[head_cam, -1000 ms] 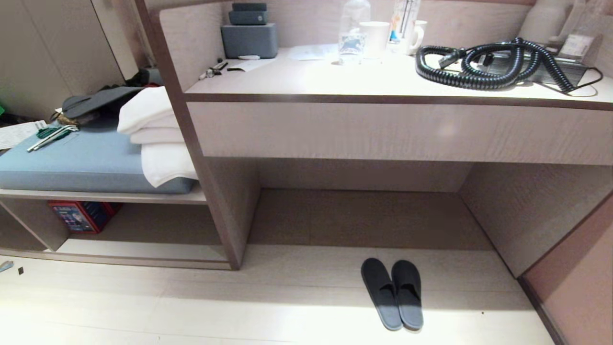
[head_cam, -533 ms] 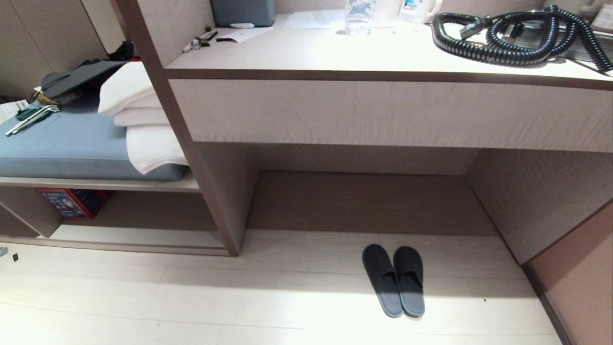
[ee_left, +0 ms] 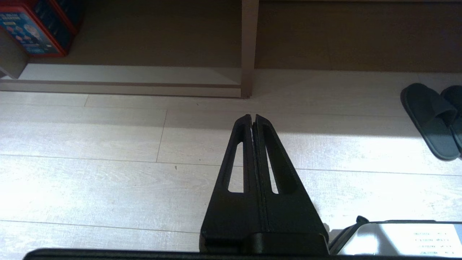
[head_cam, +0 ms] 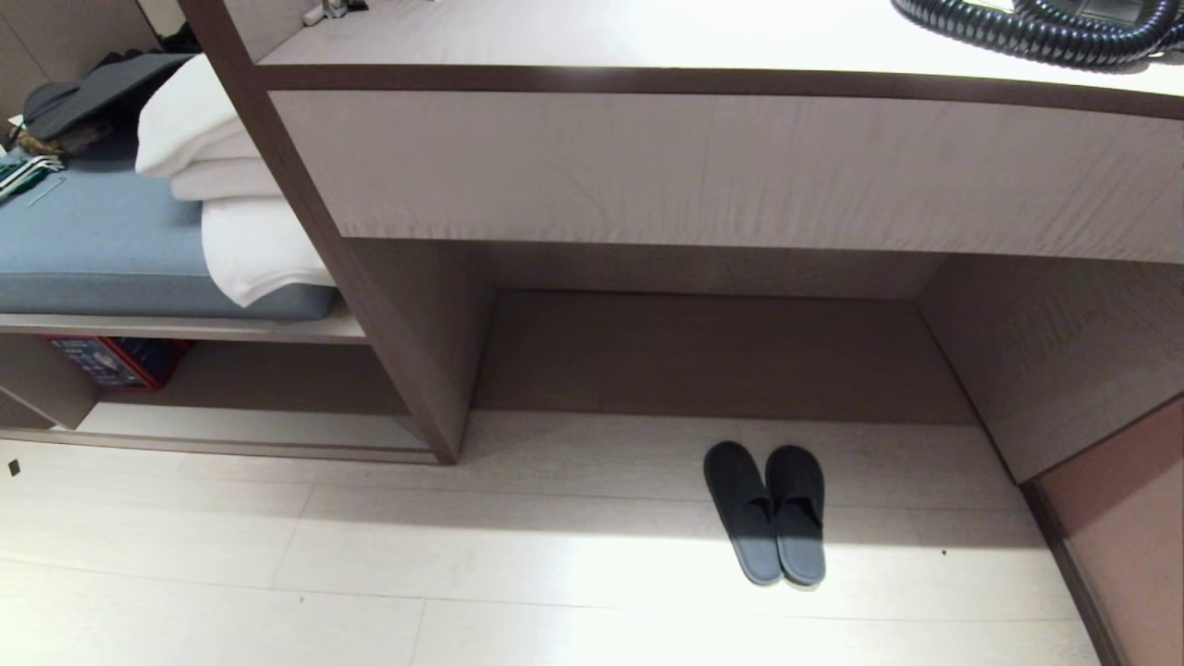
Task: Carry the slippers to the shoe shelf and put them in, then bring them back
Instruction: Pick up the slippers on the floor
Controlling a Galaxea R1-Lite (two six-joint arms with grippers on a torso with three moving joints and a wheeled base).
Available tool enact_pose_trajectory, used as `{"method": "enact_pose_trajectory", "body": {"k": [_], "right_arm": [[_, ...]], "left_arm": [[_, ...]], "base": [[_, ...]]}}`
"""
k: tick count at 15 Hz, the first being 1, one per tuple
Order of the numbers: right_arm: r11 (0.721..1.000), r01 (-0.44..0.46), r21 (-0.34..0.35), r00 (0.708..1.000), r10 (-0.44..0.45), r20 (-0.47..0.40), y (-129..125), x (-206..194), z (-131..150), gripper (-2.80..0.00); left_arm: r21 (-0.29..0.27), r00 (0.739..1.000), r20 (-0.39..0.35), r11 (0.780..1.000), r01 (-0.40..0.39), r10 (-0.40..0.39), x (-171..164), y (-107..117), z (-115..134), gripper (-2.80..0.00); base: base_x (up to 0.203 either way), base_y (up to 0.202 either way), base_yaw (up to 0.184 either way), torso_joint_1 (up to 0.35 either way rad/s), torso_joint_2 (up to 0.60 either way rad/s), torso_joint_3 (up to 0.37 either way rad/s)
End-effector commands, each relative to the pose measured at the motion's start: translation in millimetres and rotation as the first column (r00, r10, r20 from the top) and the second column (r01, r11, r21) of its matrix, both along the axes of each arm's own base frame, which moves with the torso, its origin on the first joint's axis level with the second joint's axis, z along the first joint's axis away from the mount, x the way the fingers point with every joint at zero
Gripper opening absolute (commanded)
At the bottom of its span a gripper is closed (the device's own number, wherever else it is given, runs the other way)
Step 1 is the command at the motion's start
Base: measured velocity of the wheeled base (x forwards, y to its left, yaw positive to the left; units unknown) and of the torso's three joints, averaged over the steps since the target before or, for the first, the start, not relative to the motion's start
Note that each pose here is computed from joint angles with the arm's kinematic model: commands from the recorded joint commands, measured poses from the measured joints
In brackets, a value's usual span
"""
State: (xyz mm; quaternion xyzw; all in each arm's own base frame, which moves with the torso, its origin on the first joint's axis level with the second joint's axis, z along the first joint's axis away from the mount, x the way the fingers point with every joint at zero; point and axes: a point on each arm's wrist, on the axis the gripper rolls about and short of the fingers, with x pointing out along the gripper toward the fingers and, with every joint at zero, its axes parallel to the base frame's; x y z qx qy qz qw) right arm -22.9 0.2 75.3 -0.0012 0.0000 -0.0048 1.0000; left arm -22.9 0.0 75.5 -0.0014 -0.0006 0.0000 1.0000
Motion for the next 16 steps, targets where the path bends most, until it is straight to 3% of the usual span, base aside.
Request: {"method": "enact_pose_trajectory", "body": {"k": [1, 16], "right_arm": [[1.000, 0.000, -0.001, 1.000, 0.000, -0.003, 0.0, 0.2, -0.4, -2.80], [1.000, 0.000, -0.001, 1.000, 0.000, -0.003, 0.0, 0.2, -0.4, -2.80]], "left_arm": [[0.000, 1.000, 0.000, 1.000, 0.000, 0.000, 0.0, 0.0, 0.0, -2.80], [0.000, 1.000, -0.001, 1.000, 0.000, 0.000, 0.1, 0.0, 0.0, -2.80]], "base": [[0.000, 0.000, 0.000, 0.001, 0.00, -0.206], [0.000, 0.000, 0.000, 0.002, 0.00, -0.198]]}}
